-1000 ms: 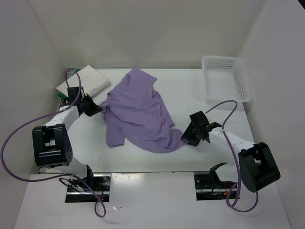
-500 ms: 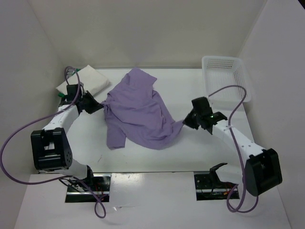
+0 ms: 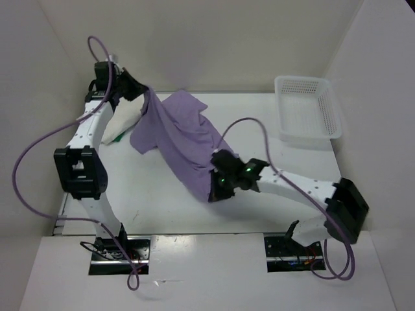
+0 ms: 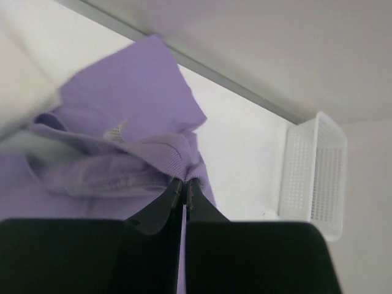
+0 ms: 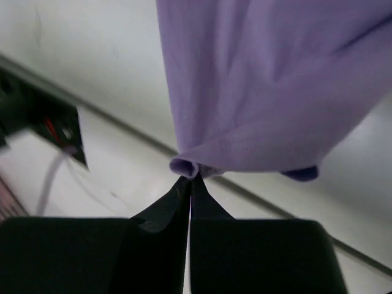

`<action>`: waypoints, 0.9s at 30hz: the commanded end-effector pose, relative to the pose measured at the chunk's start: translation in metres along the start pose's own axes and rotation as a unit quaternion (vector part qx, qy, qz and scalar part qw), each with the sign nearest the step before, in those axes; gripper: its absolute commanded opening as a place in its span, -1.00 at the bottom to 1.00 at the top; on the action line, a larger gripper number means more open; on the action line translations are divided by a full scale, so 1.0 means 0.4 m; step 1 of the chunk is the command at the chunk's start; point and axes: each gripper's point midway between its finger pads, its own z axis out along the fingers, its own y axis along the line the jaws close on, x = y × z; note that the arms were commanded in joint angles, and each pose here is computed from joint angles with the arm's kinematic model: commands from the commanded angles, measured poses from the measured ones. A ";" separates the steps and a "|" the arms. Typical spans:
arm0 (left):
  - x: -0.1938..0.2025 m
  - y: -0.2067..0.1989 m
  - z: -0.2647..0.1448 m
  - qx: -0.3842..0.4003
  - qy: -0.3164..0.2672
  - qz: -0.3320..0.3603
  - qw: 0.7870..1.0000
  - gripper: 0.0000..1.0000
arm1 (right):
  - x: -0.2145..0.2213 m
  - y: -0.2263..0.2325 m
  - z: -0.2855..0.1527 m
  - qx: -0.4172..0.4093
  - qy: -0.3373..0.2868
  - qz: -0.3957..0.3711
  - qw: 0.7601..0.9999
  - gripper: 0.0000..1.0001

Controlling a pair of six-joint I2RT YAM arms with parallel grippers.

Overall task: Fold and stack the t-shirts
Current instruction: Flatten out the tshirt

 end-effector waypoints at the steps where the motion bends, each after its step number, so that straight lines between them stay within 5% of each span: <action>1: 0.044 -0.189 0.085 0.070 0.034 0.030 0.997 -0.96 | 0.112 0.155 0.000 -0.051 0.075 -0.148 0.985 -1.00; 3: 0.092 -0.229 0.121 0.079 0.057 0.053 0.994 -0.77 | 0.084 0.265 0.005 -0.088 0.079 -0.205 0.971 -0.96; 4: 0.122 -0.276 0.115 0.099 0.066 0.067 0.991 -0.25 | 0.034 0.339 -0.024 -0.115 0.048 -0.215 0.969 -0.53; 7: 0.178 -0.252 0.099 0.095 0.095 0.084 0.987 0.57 | -0.071 0.383 -0.064 -0.138 -0.023 -0.228 0.964 0.14; 8: 0.204 -0.212 0.066 0.073 0.099 0.088 0.989 0.89 | -0.119 0.370 -0.072 -0.131 -0.048 -0.221 0.965 0.17; 9: 0.205 -0.181 0.045 0.058 0.091 0.099 0.989 0.98 | -0.198 0.300 -0.067 -0.110 -0.067 -0.191 0.973 0.17; 11: 0.182 -0.160 -0.049 0.049 0.058 0.104 0.992 0.98 | -0.285 0.228 -0.052 -0.095 -0.095 -0.149 0.980 -0.04; 14: 0.246 -0.083 -0.143 0.023 0.061 0.103 0.993 0.92 | -0.422 0.074 0.024 -0.027 -0.132 -0.096 0.986 -0.83; 16: 0.384 -0.054 -0.191 0.032 0.115 0.087 0.989 0.36 | -0.498 0.013 0.063 0.019 -0.152 -0.093 0.984 -1.00; 18: 0.502 -0.042 -0.217 0.033 0.165 0.072 0.983 0.00 | -0.548 -0.036 0.140 0.053 -0.153 -0.080 0.984 -1.00; 20: 0.657 -0.021 -0.259 0.033 0.232 0.070 0.970 -0.13 | -0.599 -0.084 0.174 0.068 -0.162 -0.063 0.982 -0.42; 22: 0.716 -0.009 -0.296 0.027 0.251 0.039 0.967 -0.09 | -0.637 -0.146 0.227 0.091 -0.157 -0.045 0.982 -0.15; 24: 0.761 0.049 -0.320 -0.003 0.261 0.026 0.965 0.53 | -0.658 -0.201 0.272 0.117 -0.153 -0.033 0.981 0.03; 27: 0.792 0.103 -0.338 -0.036 0.271 0.012 0.962 0.88 | -0.664 -0.260 0.315 0.154 -0.146 -0.011 0.977 0.08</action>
